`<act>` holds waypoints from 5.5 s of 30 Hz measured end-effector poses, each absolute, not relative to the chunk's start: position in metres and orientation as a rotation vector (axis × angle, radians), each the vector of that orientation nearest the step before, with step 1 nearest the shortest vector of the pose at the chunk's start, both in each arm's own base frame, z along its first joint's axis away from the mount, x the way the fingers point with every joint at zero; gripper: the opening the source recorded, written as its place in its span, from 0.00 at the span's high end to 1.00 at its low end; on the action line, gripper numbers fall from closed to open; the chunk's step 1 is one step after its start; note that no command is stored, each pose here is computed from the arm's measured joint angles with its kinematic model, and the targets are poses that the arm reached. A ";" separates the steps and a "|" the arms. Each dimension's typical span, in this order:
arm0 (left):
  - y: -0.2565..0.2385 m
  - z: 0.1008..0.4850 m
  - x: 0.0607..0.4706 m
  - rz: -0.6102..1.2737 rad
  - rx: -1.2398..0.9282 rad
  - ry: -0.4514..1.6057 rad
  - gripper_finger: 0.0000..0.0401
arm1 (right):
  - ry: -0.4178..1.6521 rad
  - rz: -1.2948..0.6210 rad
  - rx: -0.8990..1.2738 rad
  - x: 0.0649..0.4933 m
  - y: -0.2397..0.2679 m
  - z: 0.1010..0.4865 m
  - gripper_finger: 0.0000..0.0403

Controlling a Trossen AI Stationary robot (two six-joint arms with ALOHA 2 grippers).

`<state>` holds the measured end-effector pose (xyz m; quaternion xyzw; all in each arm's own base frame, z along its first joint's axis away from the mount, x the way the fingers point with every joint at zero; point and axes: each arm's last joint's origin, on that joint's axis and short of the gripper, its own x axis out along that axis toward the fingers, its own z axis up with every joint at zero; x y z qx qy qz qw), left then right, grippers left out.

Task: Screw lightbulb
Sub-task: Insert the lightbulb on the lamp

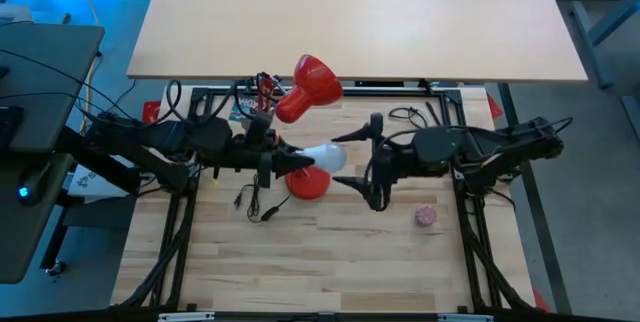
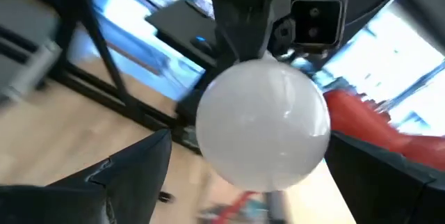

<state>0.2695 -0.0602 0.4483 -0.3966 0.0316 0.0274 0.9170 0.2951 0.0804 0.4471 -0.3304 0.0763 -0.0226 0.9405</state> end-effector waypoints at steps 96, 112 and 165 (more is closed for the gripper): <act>-0.041 0.450 0.273 -0.123 -0.601 0.111 0.68 | 0.169 0.136 0.957 0.274 0.066 0.465 0.16; -0.048 0.448 0.271 -0.026 -0.150 0.100 0.68 | 0.077 0.000 1.473 0.275 0.060 0.468 0.16; -0.045 0.457 0.272 0.035 -0.075 -0.007 0.68 | 0.021 0.021 1.526 0.300 0.053 0.462 0.23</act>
